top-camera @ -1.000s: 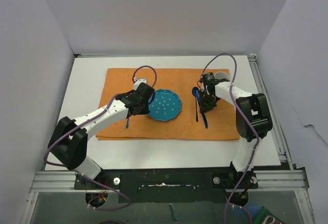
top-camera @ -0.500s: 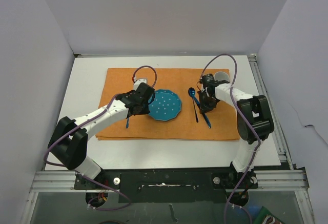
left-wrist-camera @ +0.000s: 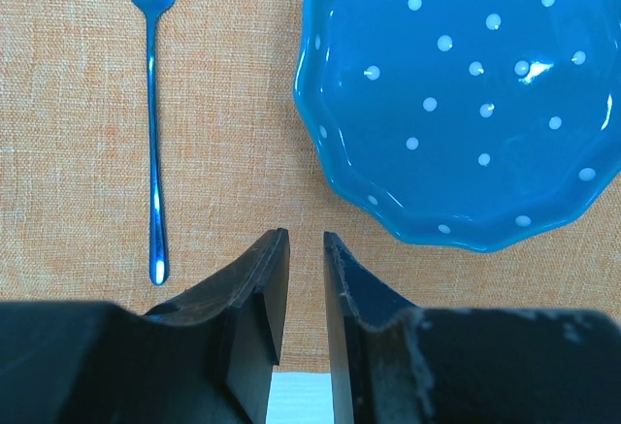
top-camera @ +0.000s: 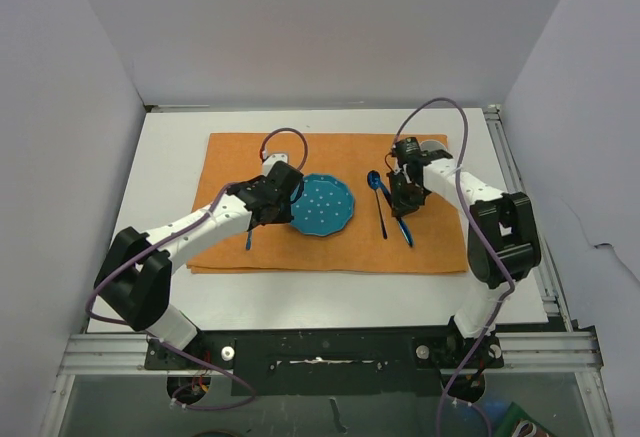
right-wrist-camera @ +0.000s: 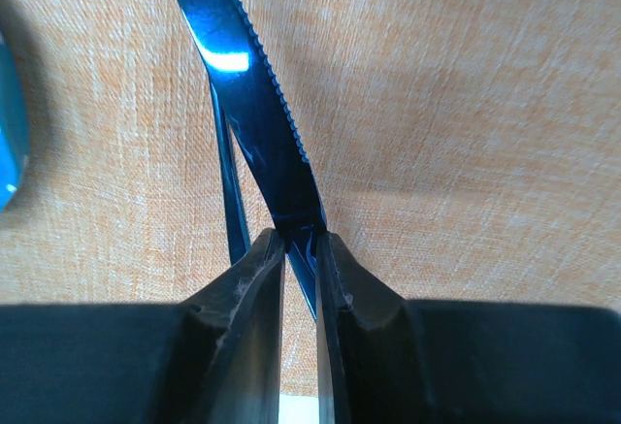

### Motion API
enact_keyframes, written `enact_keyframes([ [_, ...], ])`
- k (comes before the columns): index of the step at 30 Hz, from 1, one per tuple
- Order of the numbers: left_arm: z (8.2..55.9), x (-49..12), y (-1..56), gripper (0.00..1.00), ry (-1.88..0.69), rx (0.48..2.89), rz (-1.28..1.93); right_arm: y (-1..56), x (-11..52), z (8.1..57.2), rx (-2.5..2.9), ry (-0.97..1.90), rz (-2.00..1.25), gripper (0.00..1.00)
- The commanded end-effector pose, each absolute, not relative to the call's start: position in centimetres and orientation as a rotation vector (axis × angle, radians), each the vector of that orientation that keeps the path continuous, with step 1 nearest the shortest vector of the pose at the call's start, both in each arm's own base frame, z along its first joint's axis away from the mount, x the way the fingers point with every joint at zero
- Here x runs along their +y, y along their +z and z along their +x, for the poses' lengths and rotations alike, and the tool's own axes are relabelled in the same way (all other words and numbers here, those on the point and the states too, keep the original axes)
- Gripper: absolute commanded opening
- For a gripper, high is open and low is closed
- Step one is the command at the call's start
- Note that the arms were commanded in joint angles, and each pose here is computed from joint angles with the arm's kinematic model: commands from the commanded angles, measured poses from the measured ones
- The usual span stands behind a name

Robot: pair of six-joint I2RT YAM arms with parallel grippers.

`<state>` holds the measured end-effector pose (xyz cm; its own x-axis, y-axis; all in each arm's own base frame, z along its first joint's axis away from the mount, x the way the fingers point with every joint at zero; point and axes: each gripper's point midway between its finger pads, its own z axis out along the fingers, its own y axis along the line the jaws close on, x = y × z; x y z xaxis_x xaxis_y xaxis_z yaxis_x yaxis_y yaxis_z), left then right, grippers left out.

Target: Set the dinner table for one person

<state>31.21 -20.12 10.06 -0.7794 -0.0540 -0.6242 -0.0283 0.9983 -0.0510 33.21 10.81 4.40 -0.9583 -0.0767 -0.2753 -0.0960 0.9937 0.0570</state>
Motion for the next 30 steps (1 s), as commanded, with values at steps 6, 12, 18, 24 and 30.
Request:
enact_keyframes([
  [6, 32.1, -21.2, 11.1, 0.21, -0.078, 2.428, -0.055, 8.8, 10.8, 38.6, 2.712, 0.153, 0.036, 0.0],
  [12, 31.7, -20.9, 10.5, 0.21, -0.07, 2.439, -0.043, 7.2, 12.1, 40.1, 2.726, 0.225, 0.133, 0.0],
  [18, 31.5, -21.2, 10.2, 0.21, -0.089, 2.444, -0.02, 6.3, 13.5, 40.5, 2.733, 0.283, 0.203, 0.0],
  [24, 31.3, -21.2, 10.1, 0.21, -0.088, 2.446, -0.001, 5.7, 13.0, 40.2, 2.744, 0.236, 0.237, 0.0],
  [30, 31.2, -21.0, 10.1, 0.21, -0.086, 2.444, 0.001, 4.9, 12.4, 39.7, 2.767, 0.19, 0.25, 0.0],
])
